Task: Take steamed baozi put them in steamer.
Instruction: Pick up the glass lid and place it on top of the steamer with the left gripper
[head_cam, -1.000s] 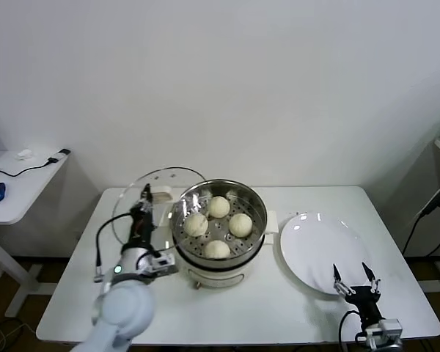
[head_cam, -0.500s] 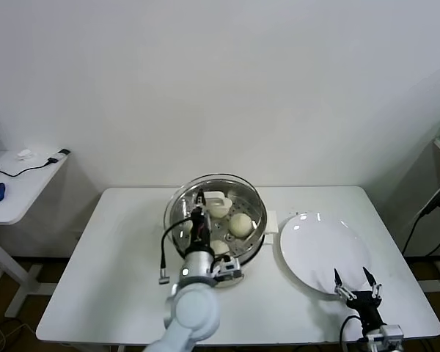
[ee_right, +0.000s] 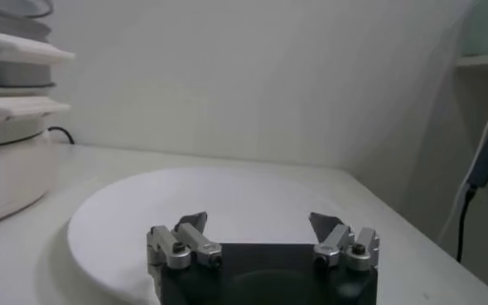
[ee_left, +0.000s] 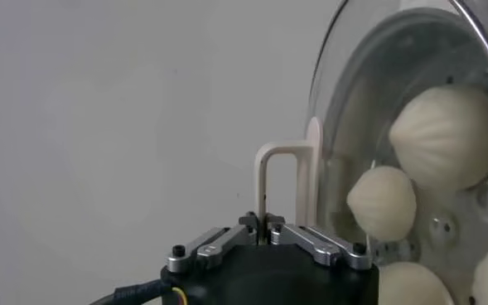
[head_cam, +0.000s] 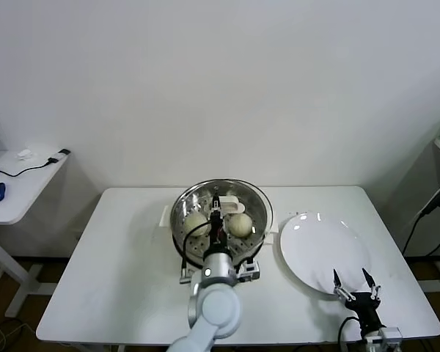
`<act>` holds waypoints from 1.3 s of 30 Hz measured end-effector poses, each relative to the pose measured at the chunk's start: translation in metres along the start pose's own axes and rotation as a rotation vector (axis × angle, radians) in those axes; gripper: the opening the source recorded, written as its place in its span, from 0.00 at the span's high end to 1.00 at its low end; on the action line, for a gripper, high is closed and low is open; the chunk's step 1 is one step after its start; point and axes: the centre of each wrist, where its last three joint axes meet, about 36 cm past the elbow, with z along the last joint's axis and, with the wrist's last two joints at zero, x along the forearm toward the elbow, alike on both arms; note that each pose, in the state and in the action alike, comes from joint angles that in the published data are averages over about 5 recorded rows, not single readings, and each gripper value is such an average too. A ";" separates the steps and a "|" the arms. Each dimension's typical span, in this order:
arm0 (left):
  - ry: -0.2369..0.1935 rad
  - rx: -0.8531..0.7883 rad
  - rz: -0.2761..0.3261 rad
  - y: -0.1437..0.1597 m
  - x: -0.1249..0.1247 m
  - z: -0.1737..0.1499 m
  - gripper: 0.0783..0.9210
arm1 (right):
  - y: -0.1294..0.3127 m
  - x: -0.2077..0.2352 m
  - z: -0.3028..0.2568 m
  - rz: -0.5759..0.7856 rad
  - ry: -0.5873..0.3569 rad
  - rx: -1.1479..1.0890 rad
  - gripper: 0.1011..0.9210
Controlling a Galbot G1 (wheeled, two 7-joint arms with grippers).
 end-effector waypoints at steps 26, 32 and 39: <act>0.015 -0.056 0.005 -0.019 -0.009 0.006 0.90 | 0.001 0.006 0.006 -0.002 -0.009 -0.002 0.12; -0.007 -0.040 0.018 -0.017 -0.003 0.006 0.72 | 0.001 0.006 0.005 -0.007 -0.012 -0.002 0.12; -0.021 -0.009 0.022 -0.008 0.006 0.011 0.47 | 0.003 0.006 0.004 -0.016 -0.008 -0.006 0.12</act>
